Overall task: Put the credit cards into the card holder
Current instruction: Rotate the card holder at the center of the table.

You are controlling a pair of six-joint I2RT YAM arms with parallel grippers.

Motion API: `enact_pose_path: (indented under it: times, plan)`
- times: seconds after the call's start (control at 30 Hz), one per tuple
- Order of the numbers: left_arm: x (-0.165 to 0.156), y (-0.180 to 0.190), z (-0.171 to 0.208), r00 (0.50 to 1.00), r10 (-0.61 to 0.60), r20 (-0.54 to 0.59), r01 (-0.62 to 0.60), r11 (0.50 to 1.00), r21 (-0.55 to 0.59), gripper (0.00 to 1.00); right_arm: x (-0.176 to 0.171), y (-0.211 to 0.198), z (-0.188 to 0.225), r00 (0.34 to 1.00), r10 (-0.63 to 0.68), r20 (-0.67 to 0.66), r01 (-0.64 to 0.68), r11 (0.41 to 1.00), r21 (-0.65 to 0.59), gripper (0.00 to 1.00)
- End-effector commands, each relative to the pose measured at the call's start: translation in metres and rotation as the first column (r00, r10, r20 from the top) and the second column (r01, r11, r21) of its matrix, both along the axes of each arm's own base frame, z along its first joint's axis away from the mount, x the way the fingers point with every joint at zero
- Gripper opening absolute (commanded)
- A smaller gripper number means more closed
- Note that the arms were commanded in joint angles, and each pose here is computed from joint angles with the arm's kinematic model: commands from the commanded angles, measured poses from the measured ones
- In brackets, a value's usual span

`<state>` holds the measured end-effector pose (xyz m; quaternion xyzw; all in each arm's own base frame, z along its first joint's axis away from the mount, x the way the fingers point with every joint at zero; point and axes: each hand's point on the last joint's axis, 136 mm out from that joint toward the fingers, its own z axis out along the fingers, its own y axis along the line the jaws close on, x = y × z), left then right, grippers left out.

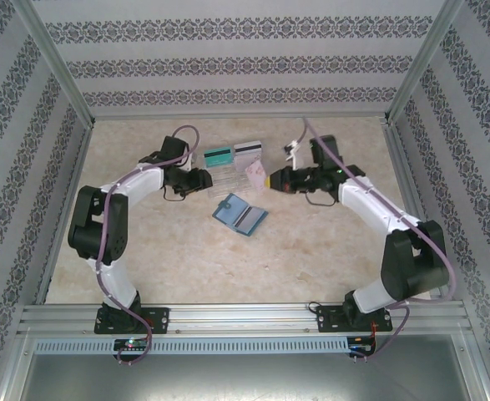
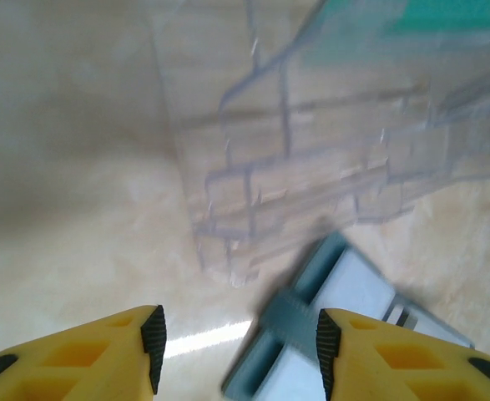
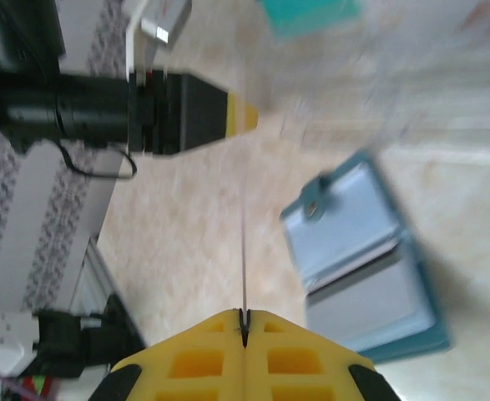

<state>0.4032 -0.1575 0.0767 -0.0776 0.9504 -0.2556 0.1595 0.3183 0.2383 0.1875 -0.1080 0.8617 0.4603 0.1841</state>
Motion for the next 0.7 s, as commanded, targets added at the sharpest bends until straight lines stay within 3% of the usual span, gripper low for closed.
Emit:
enact_pose_path:
  times: [0.0,0.13,0.33,0.67]
  plan:
    - [-0.021,-0.011,0.004,1.000,-0.026,0.015,0.026,0.999,-0.041,0.51,-0.035,0.020,-0.021,0.995,-0.019,-0.096,0.013,0.998,-0.064,0.00]
    - [-0.037,-0.016,-0.011,0.998,-0.060,-0.018,0.060,0.998,-0.028,0.51,-0.061,0.038,-0.067,0.982,-0.061,-0.177,0.036,0.989,-0.144,0.00]
    - [-0.031,-0.031,-0.021,0.996,-0.085,-0.021,0.084,0.996,-0.041,0.50,-0.064,0.027,-0.127,0.956,-0.164,-0.245,0.096,0.959,-0.266,0.00]
    - [-0.023,-0.069,-0.034,0.982,-0.188,-0.031,0.185,0.980,-0.072,0.49,-0.052,-0.029,-0.151,0.923,-0.254,-0.288,0.152,0.930,-0.335,0.00]
